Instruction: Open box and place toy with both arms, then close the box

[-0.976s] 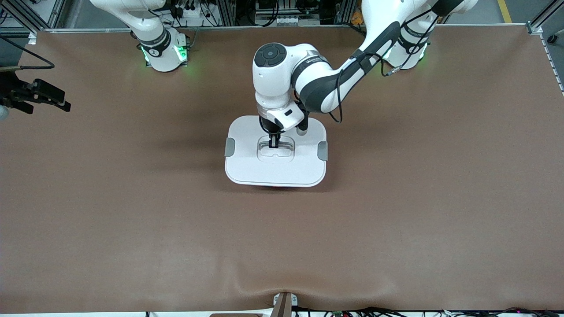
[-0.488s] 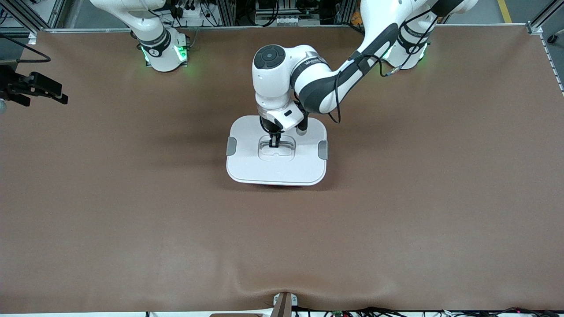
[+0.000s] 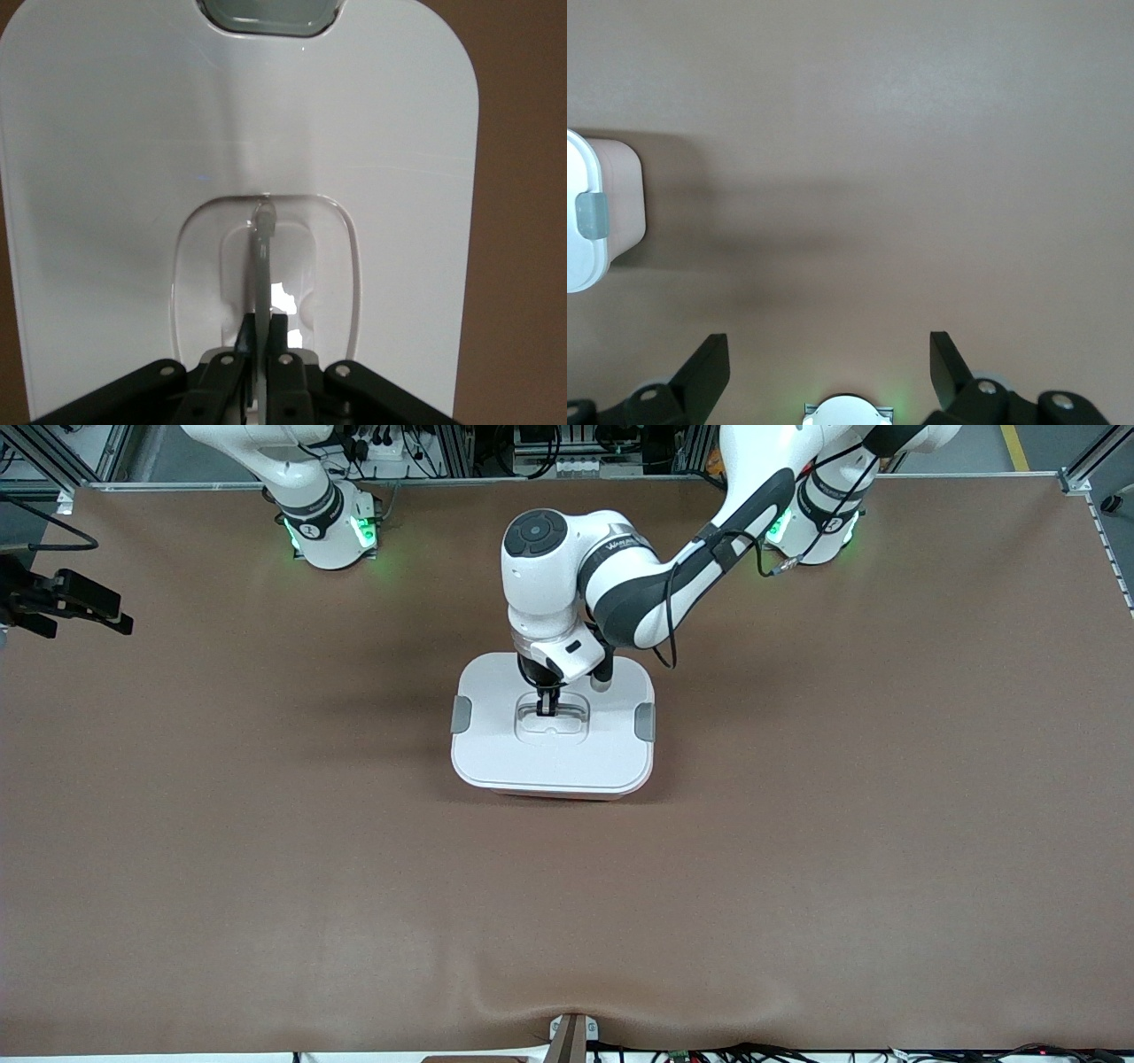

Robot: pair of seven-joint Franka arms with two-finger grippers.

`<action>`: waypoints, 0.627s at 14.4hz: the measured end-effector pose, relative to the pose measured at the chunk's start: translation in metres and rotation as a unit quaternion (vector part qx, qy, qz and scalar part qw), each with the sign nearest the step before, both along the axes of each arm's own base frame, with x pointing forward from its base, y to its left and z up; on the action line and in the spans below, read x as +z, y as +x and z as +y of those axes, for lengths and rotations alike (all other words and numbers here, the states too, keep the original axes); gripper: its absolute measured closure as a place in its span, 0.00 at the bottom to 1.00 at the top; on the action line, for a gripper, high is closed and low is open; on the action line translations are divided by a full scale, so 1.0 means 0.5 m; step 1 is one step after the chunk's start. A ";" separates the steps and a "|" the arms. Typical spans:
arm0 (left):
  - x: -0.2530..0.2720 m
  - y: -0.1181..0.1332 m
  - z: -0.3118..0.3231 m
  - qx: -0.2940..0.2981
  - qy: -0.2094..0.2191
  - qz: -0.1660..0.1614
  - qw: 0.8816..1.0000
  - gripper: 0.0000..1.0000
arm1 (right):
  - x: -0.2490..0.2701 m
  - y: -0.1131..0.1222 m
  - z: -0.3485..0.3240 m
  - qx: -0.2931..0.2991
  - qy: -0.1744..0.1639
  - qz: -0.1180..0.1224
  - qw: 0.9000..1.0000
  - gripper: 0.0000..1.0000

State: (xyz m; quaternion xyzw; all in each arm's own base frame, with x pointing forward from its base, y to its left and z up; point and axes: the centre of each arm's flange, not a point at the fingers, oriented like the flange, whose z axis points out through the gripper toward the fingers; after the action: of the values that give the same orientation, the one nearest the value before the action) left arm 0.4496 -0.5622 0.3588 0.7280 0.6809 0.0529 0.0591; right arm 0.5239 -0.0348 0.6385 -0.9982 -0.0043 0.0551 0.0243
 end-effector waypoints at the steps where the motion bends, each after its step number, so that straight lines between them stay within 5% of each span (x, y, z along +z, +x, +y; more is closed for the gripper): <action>1: -0.001 0.000 0.001 0.001 0.002 0.001 1.000 0.93 | 0.000 0.000 -0.001 -0.001 0.000 0.000 1.000 0.00; 9: -0.011 -0.004 0.004 0.005 0.008 0.005 1.000 0.93 | 0.000 0.000 -0.002 -0.001 0.000 0.000 1.000 0.00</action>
State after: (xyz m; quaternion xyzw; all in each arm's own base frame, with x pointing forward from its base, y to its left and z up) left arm 0.4477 -0.5600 0.3534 0.7251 0.6847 0.0550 0.0497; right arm 0.5239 -0.0355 0.6385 -0.9982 -0.0032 0.0550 0.0243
